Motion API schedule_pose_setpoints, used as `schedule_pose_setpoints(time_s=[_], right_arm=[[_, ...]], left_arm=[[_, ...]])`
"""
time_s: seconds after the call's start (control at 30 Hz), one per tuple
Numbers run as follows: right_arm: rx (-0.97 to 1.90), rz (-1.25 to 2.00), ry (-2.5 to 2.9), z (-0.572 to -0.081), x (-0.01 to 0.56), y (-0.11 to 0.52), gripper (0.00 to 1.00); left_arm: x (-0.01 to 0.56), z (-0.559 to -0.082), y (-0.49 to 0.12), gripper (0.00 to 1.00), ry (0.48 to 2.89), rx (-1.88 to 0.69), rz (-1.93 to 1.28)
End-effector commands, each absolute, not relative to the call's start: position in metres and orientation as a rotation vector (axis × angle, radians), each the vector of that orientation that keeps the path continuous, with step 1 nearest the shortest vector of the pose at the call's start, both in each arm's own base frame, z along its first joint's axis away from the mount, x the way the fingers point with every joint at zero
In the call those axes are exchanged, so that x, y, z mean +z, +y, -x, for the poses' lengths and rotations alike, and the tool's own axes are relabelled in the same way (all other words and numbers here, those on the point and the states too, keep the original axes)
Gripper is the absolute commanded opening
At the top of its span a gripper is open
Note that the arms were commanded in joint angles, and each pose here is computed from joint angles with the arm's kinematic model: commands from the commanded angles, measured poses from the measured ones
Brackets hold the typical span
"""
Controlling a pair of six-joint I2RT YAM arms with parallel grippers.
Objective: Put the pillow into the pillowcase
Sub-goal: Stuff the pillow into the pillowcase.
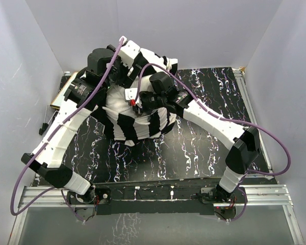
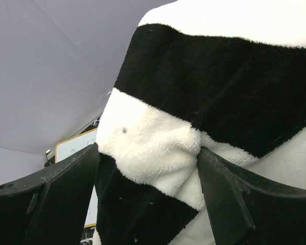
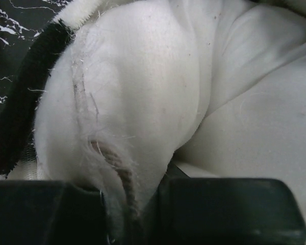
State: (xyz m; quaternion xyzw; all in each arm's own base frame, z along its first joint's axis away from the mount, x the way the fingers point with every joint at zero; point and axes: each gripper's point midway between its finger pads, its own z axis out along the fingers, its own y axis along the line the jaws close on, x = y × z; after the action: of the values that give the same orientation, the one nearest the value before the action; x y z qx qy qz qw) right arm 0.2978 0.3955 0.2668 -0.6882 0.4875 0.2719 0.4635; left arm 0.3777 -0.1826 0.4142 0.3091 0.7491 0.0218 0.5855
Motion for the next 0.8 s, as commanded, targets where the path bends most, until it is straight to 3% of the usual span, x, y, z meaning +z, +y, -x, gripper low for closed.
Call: schedule_pose_setpoints(time_s=[0.0, 0.1, 0.23, 0.27, 0.33, 0.37, 0.47, 0.6, 0.77], right_arm=[[0.729, 1.824, 1.834, -0.27, 0.134, 0.327, 0.08], [0.744, 1.801, 1.83, -0.275, 0.139, 0.325, 0.08], [0.747, 1.797, 1.819, -0.276, 0.143, 0.325, 0.08], [0.741, 1.794, 1.819, -0.277, 0.143, 0.325, 0.08], [0.736, 1.781, 1.819, -0.281, 0.146, 0.323, 0.08], [0.736, 1.77, 1.82, -0.284, 0.148, 0.322, 0.08], [0.708, 1.738, 1.817, -0.295, 0.153, 0.318, 0.08], [0.674, 1.692, 1.824, -0.316, 0.156, 0.313, 0.08], [0.667, 1.71, 1.897, -0.324, 0.138, 0.312, 0.08]], left_arm=[[0.41, -0.36, -0.175, 0.77, 1.758, 0.067, -0.815], [0.395, -0.362, -0.163, 0.79, 1.794, 0.132, -0.828], [0.373, -0.374, -0.152, 0.62, 1.837, 0.174, -0.83], [0.372, -0.376, -0.153, 0.51, 1.841, 0.157, -0.834], [0.377, -0.379, -0.155, 0.08, 1.833, 0.135, -0.823], [0.388, -0.38, -0.157, 0.0, 1.815, 0.12, -0.807], [0.456, -0.364, -0.174, 0.0, 1.67, -0.075, -0.693], [0.572, -0.307, -0.194, 0.0, 1.368, -0.411, -0.587], [0.635, -0.256, -0.205, 0.0, 1.164, -0.656, -0.574]])
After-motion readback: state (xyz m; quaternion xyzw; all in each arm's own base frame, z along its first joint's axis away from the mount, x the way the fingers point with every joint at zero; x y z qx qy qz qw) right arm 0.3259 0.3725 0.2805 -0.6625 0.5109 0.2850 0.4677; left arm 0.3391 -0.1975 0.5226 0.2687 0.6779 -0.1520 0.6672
